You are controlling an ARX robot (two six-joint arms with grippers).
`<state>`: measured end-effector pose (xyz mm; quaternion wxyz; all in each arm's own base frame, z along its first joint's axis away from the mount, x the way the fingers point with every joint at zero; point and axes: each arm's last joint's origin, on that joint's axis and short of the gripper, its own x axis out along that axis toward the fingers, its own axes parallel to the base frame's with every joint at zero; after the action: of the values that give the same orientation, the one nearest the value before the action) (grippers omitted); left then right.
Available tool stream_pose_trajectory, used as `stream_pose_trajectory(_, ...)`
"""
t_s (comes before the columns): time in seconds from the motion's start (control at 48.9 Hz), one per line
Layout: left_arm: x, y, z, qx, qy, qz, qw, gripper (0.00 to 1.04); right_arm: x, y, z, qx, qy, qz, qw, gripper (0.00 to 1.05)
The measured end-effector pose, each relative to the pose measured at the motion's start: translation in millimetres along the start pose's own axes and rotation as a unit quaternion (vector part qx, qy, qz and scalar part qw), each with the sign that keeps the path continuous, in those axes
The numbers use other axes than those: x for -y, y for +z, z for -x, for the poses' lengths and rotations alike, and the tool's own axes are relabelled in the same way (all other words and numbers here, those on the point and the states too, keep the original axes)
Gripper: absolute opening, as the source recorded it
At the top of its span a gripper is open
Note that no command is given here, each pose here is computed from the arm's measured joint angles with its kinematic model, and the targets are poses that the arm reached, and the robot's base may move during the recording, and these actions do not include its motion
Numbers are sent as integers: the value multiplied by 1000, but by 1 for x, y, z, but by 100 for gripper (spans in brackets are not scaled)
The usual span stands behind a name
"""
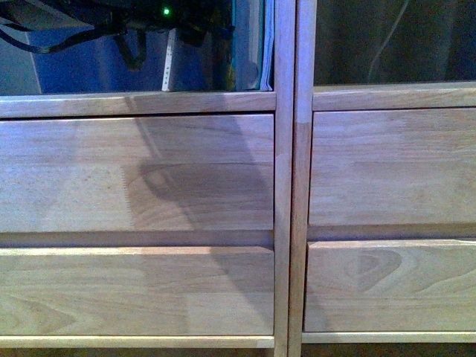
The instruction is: Organize books on shelf
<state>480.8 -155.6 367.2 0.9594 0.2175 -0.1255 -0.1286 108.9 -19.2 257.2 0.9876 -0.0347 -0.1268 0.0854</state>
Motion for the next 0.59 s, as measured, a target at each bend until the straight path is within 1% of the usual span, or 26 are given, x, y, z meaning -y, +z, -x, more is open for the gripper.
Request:
stream_pose_trajectory(0.082, 5, -3, 3, 0, -4, -4, 1000, 43, 0, 0, 0, 0, 0, 0, 1000, 98)
stream_pose_trajectory(0.204, 19, -13, 12, -11, -14, -4, 1000, 65, 0, 0, 0, 0, 0, 0, 1000, 98)
stream_pose_trajectory(0.245, 19, -16, 17, -16, -17, -3, 1000, 74, 0, 0, 0, 0, 0, 0, 1000, 98)
stream_pose_trajectory(0.327, 19, -18, 27, -16, -19, 5, 1000, 88, 0, 0, 0, 0, 0, 0, 1000, 98)
stream_pose_trajectory(0.347, 18, -17, 33, -15, -19, 11, 1000, 93, 0, 0, 0, 0, 0, 0, 1000, 98)
stream_pose_trajectory(0.388, 16, -15, 42, -13, -23, 22, 999, 99, 0, 0, 0, 0, 0, 0, 1000, 98)
stream_pose_trajectory(0.47, 10, -10, 64, -6, -25, 55, 998, 97, 0, 0, 0, 0, 0, 0, 1000, 98)
stream_pose_trajectory(0.593, -9, -3, 116, -5, -17, 123, 992, 97, 0, 0, 0, 0, 0, 0, 1000, 98)
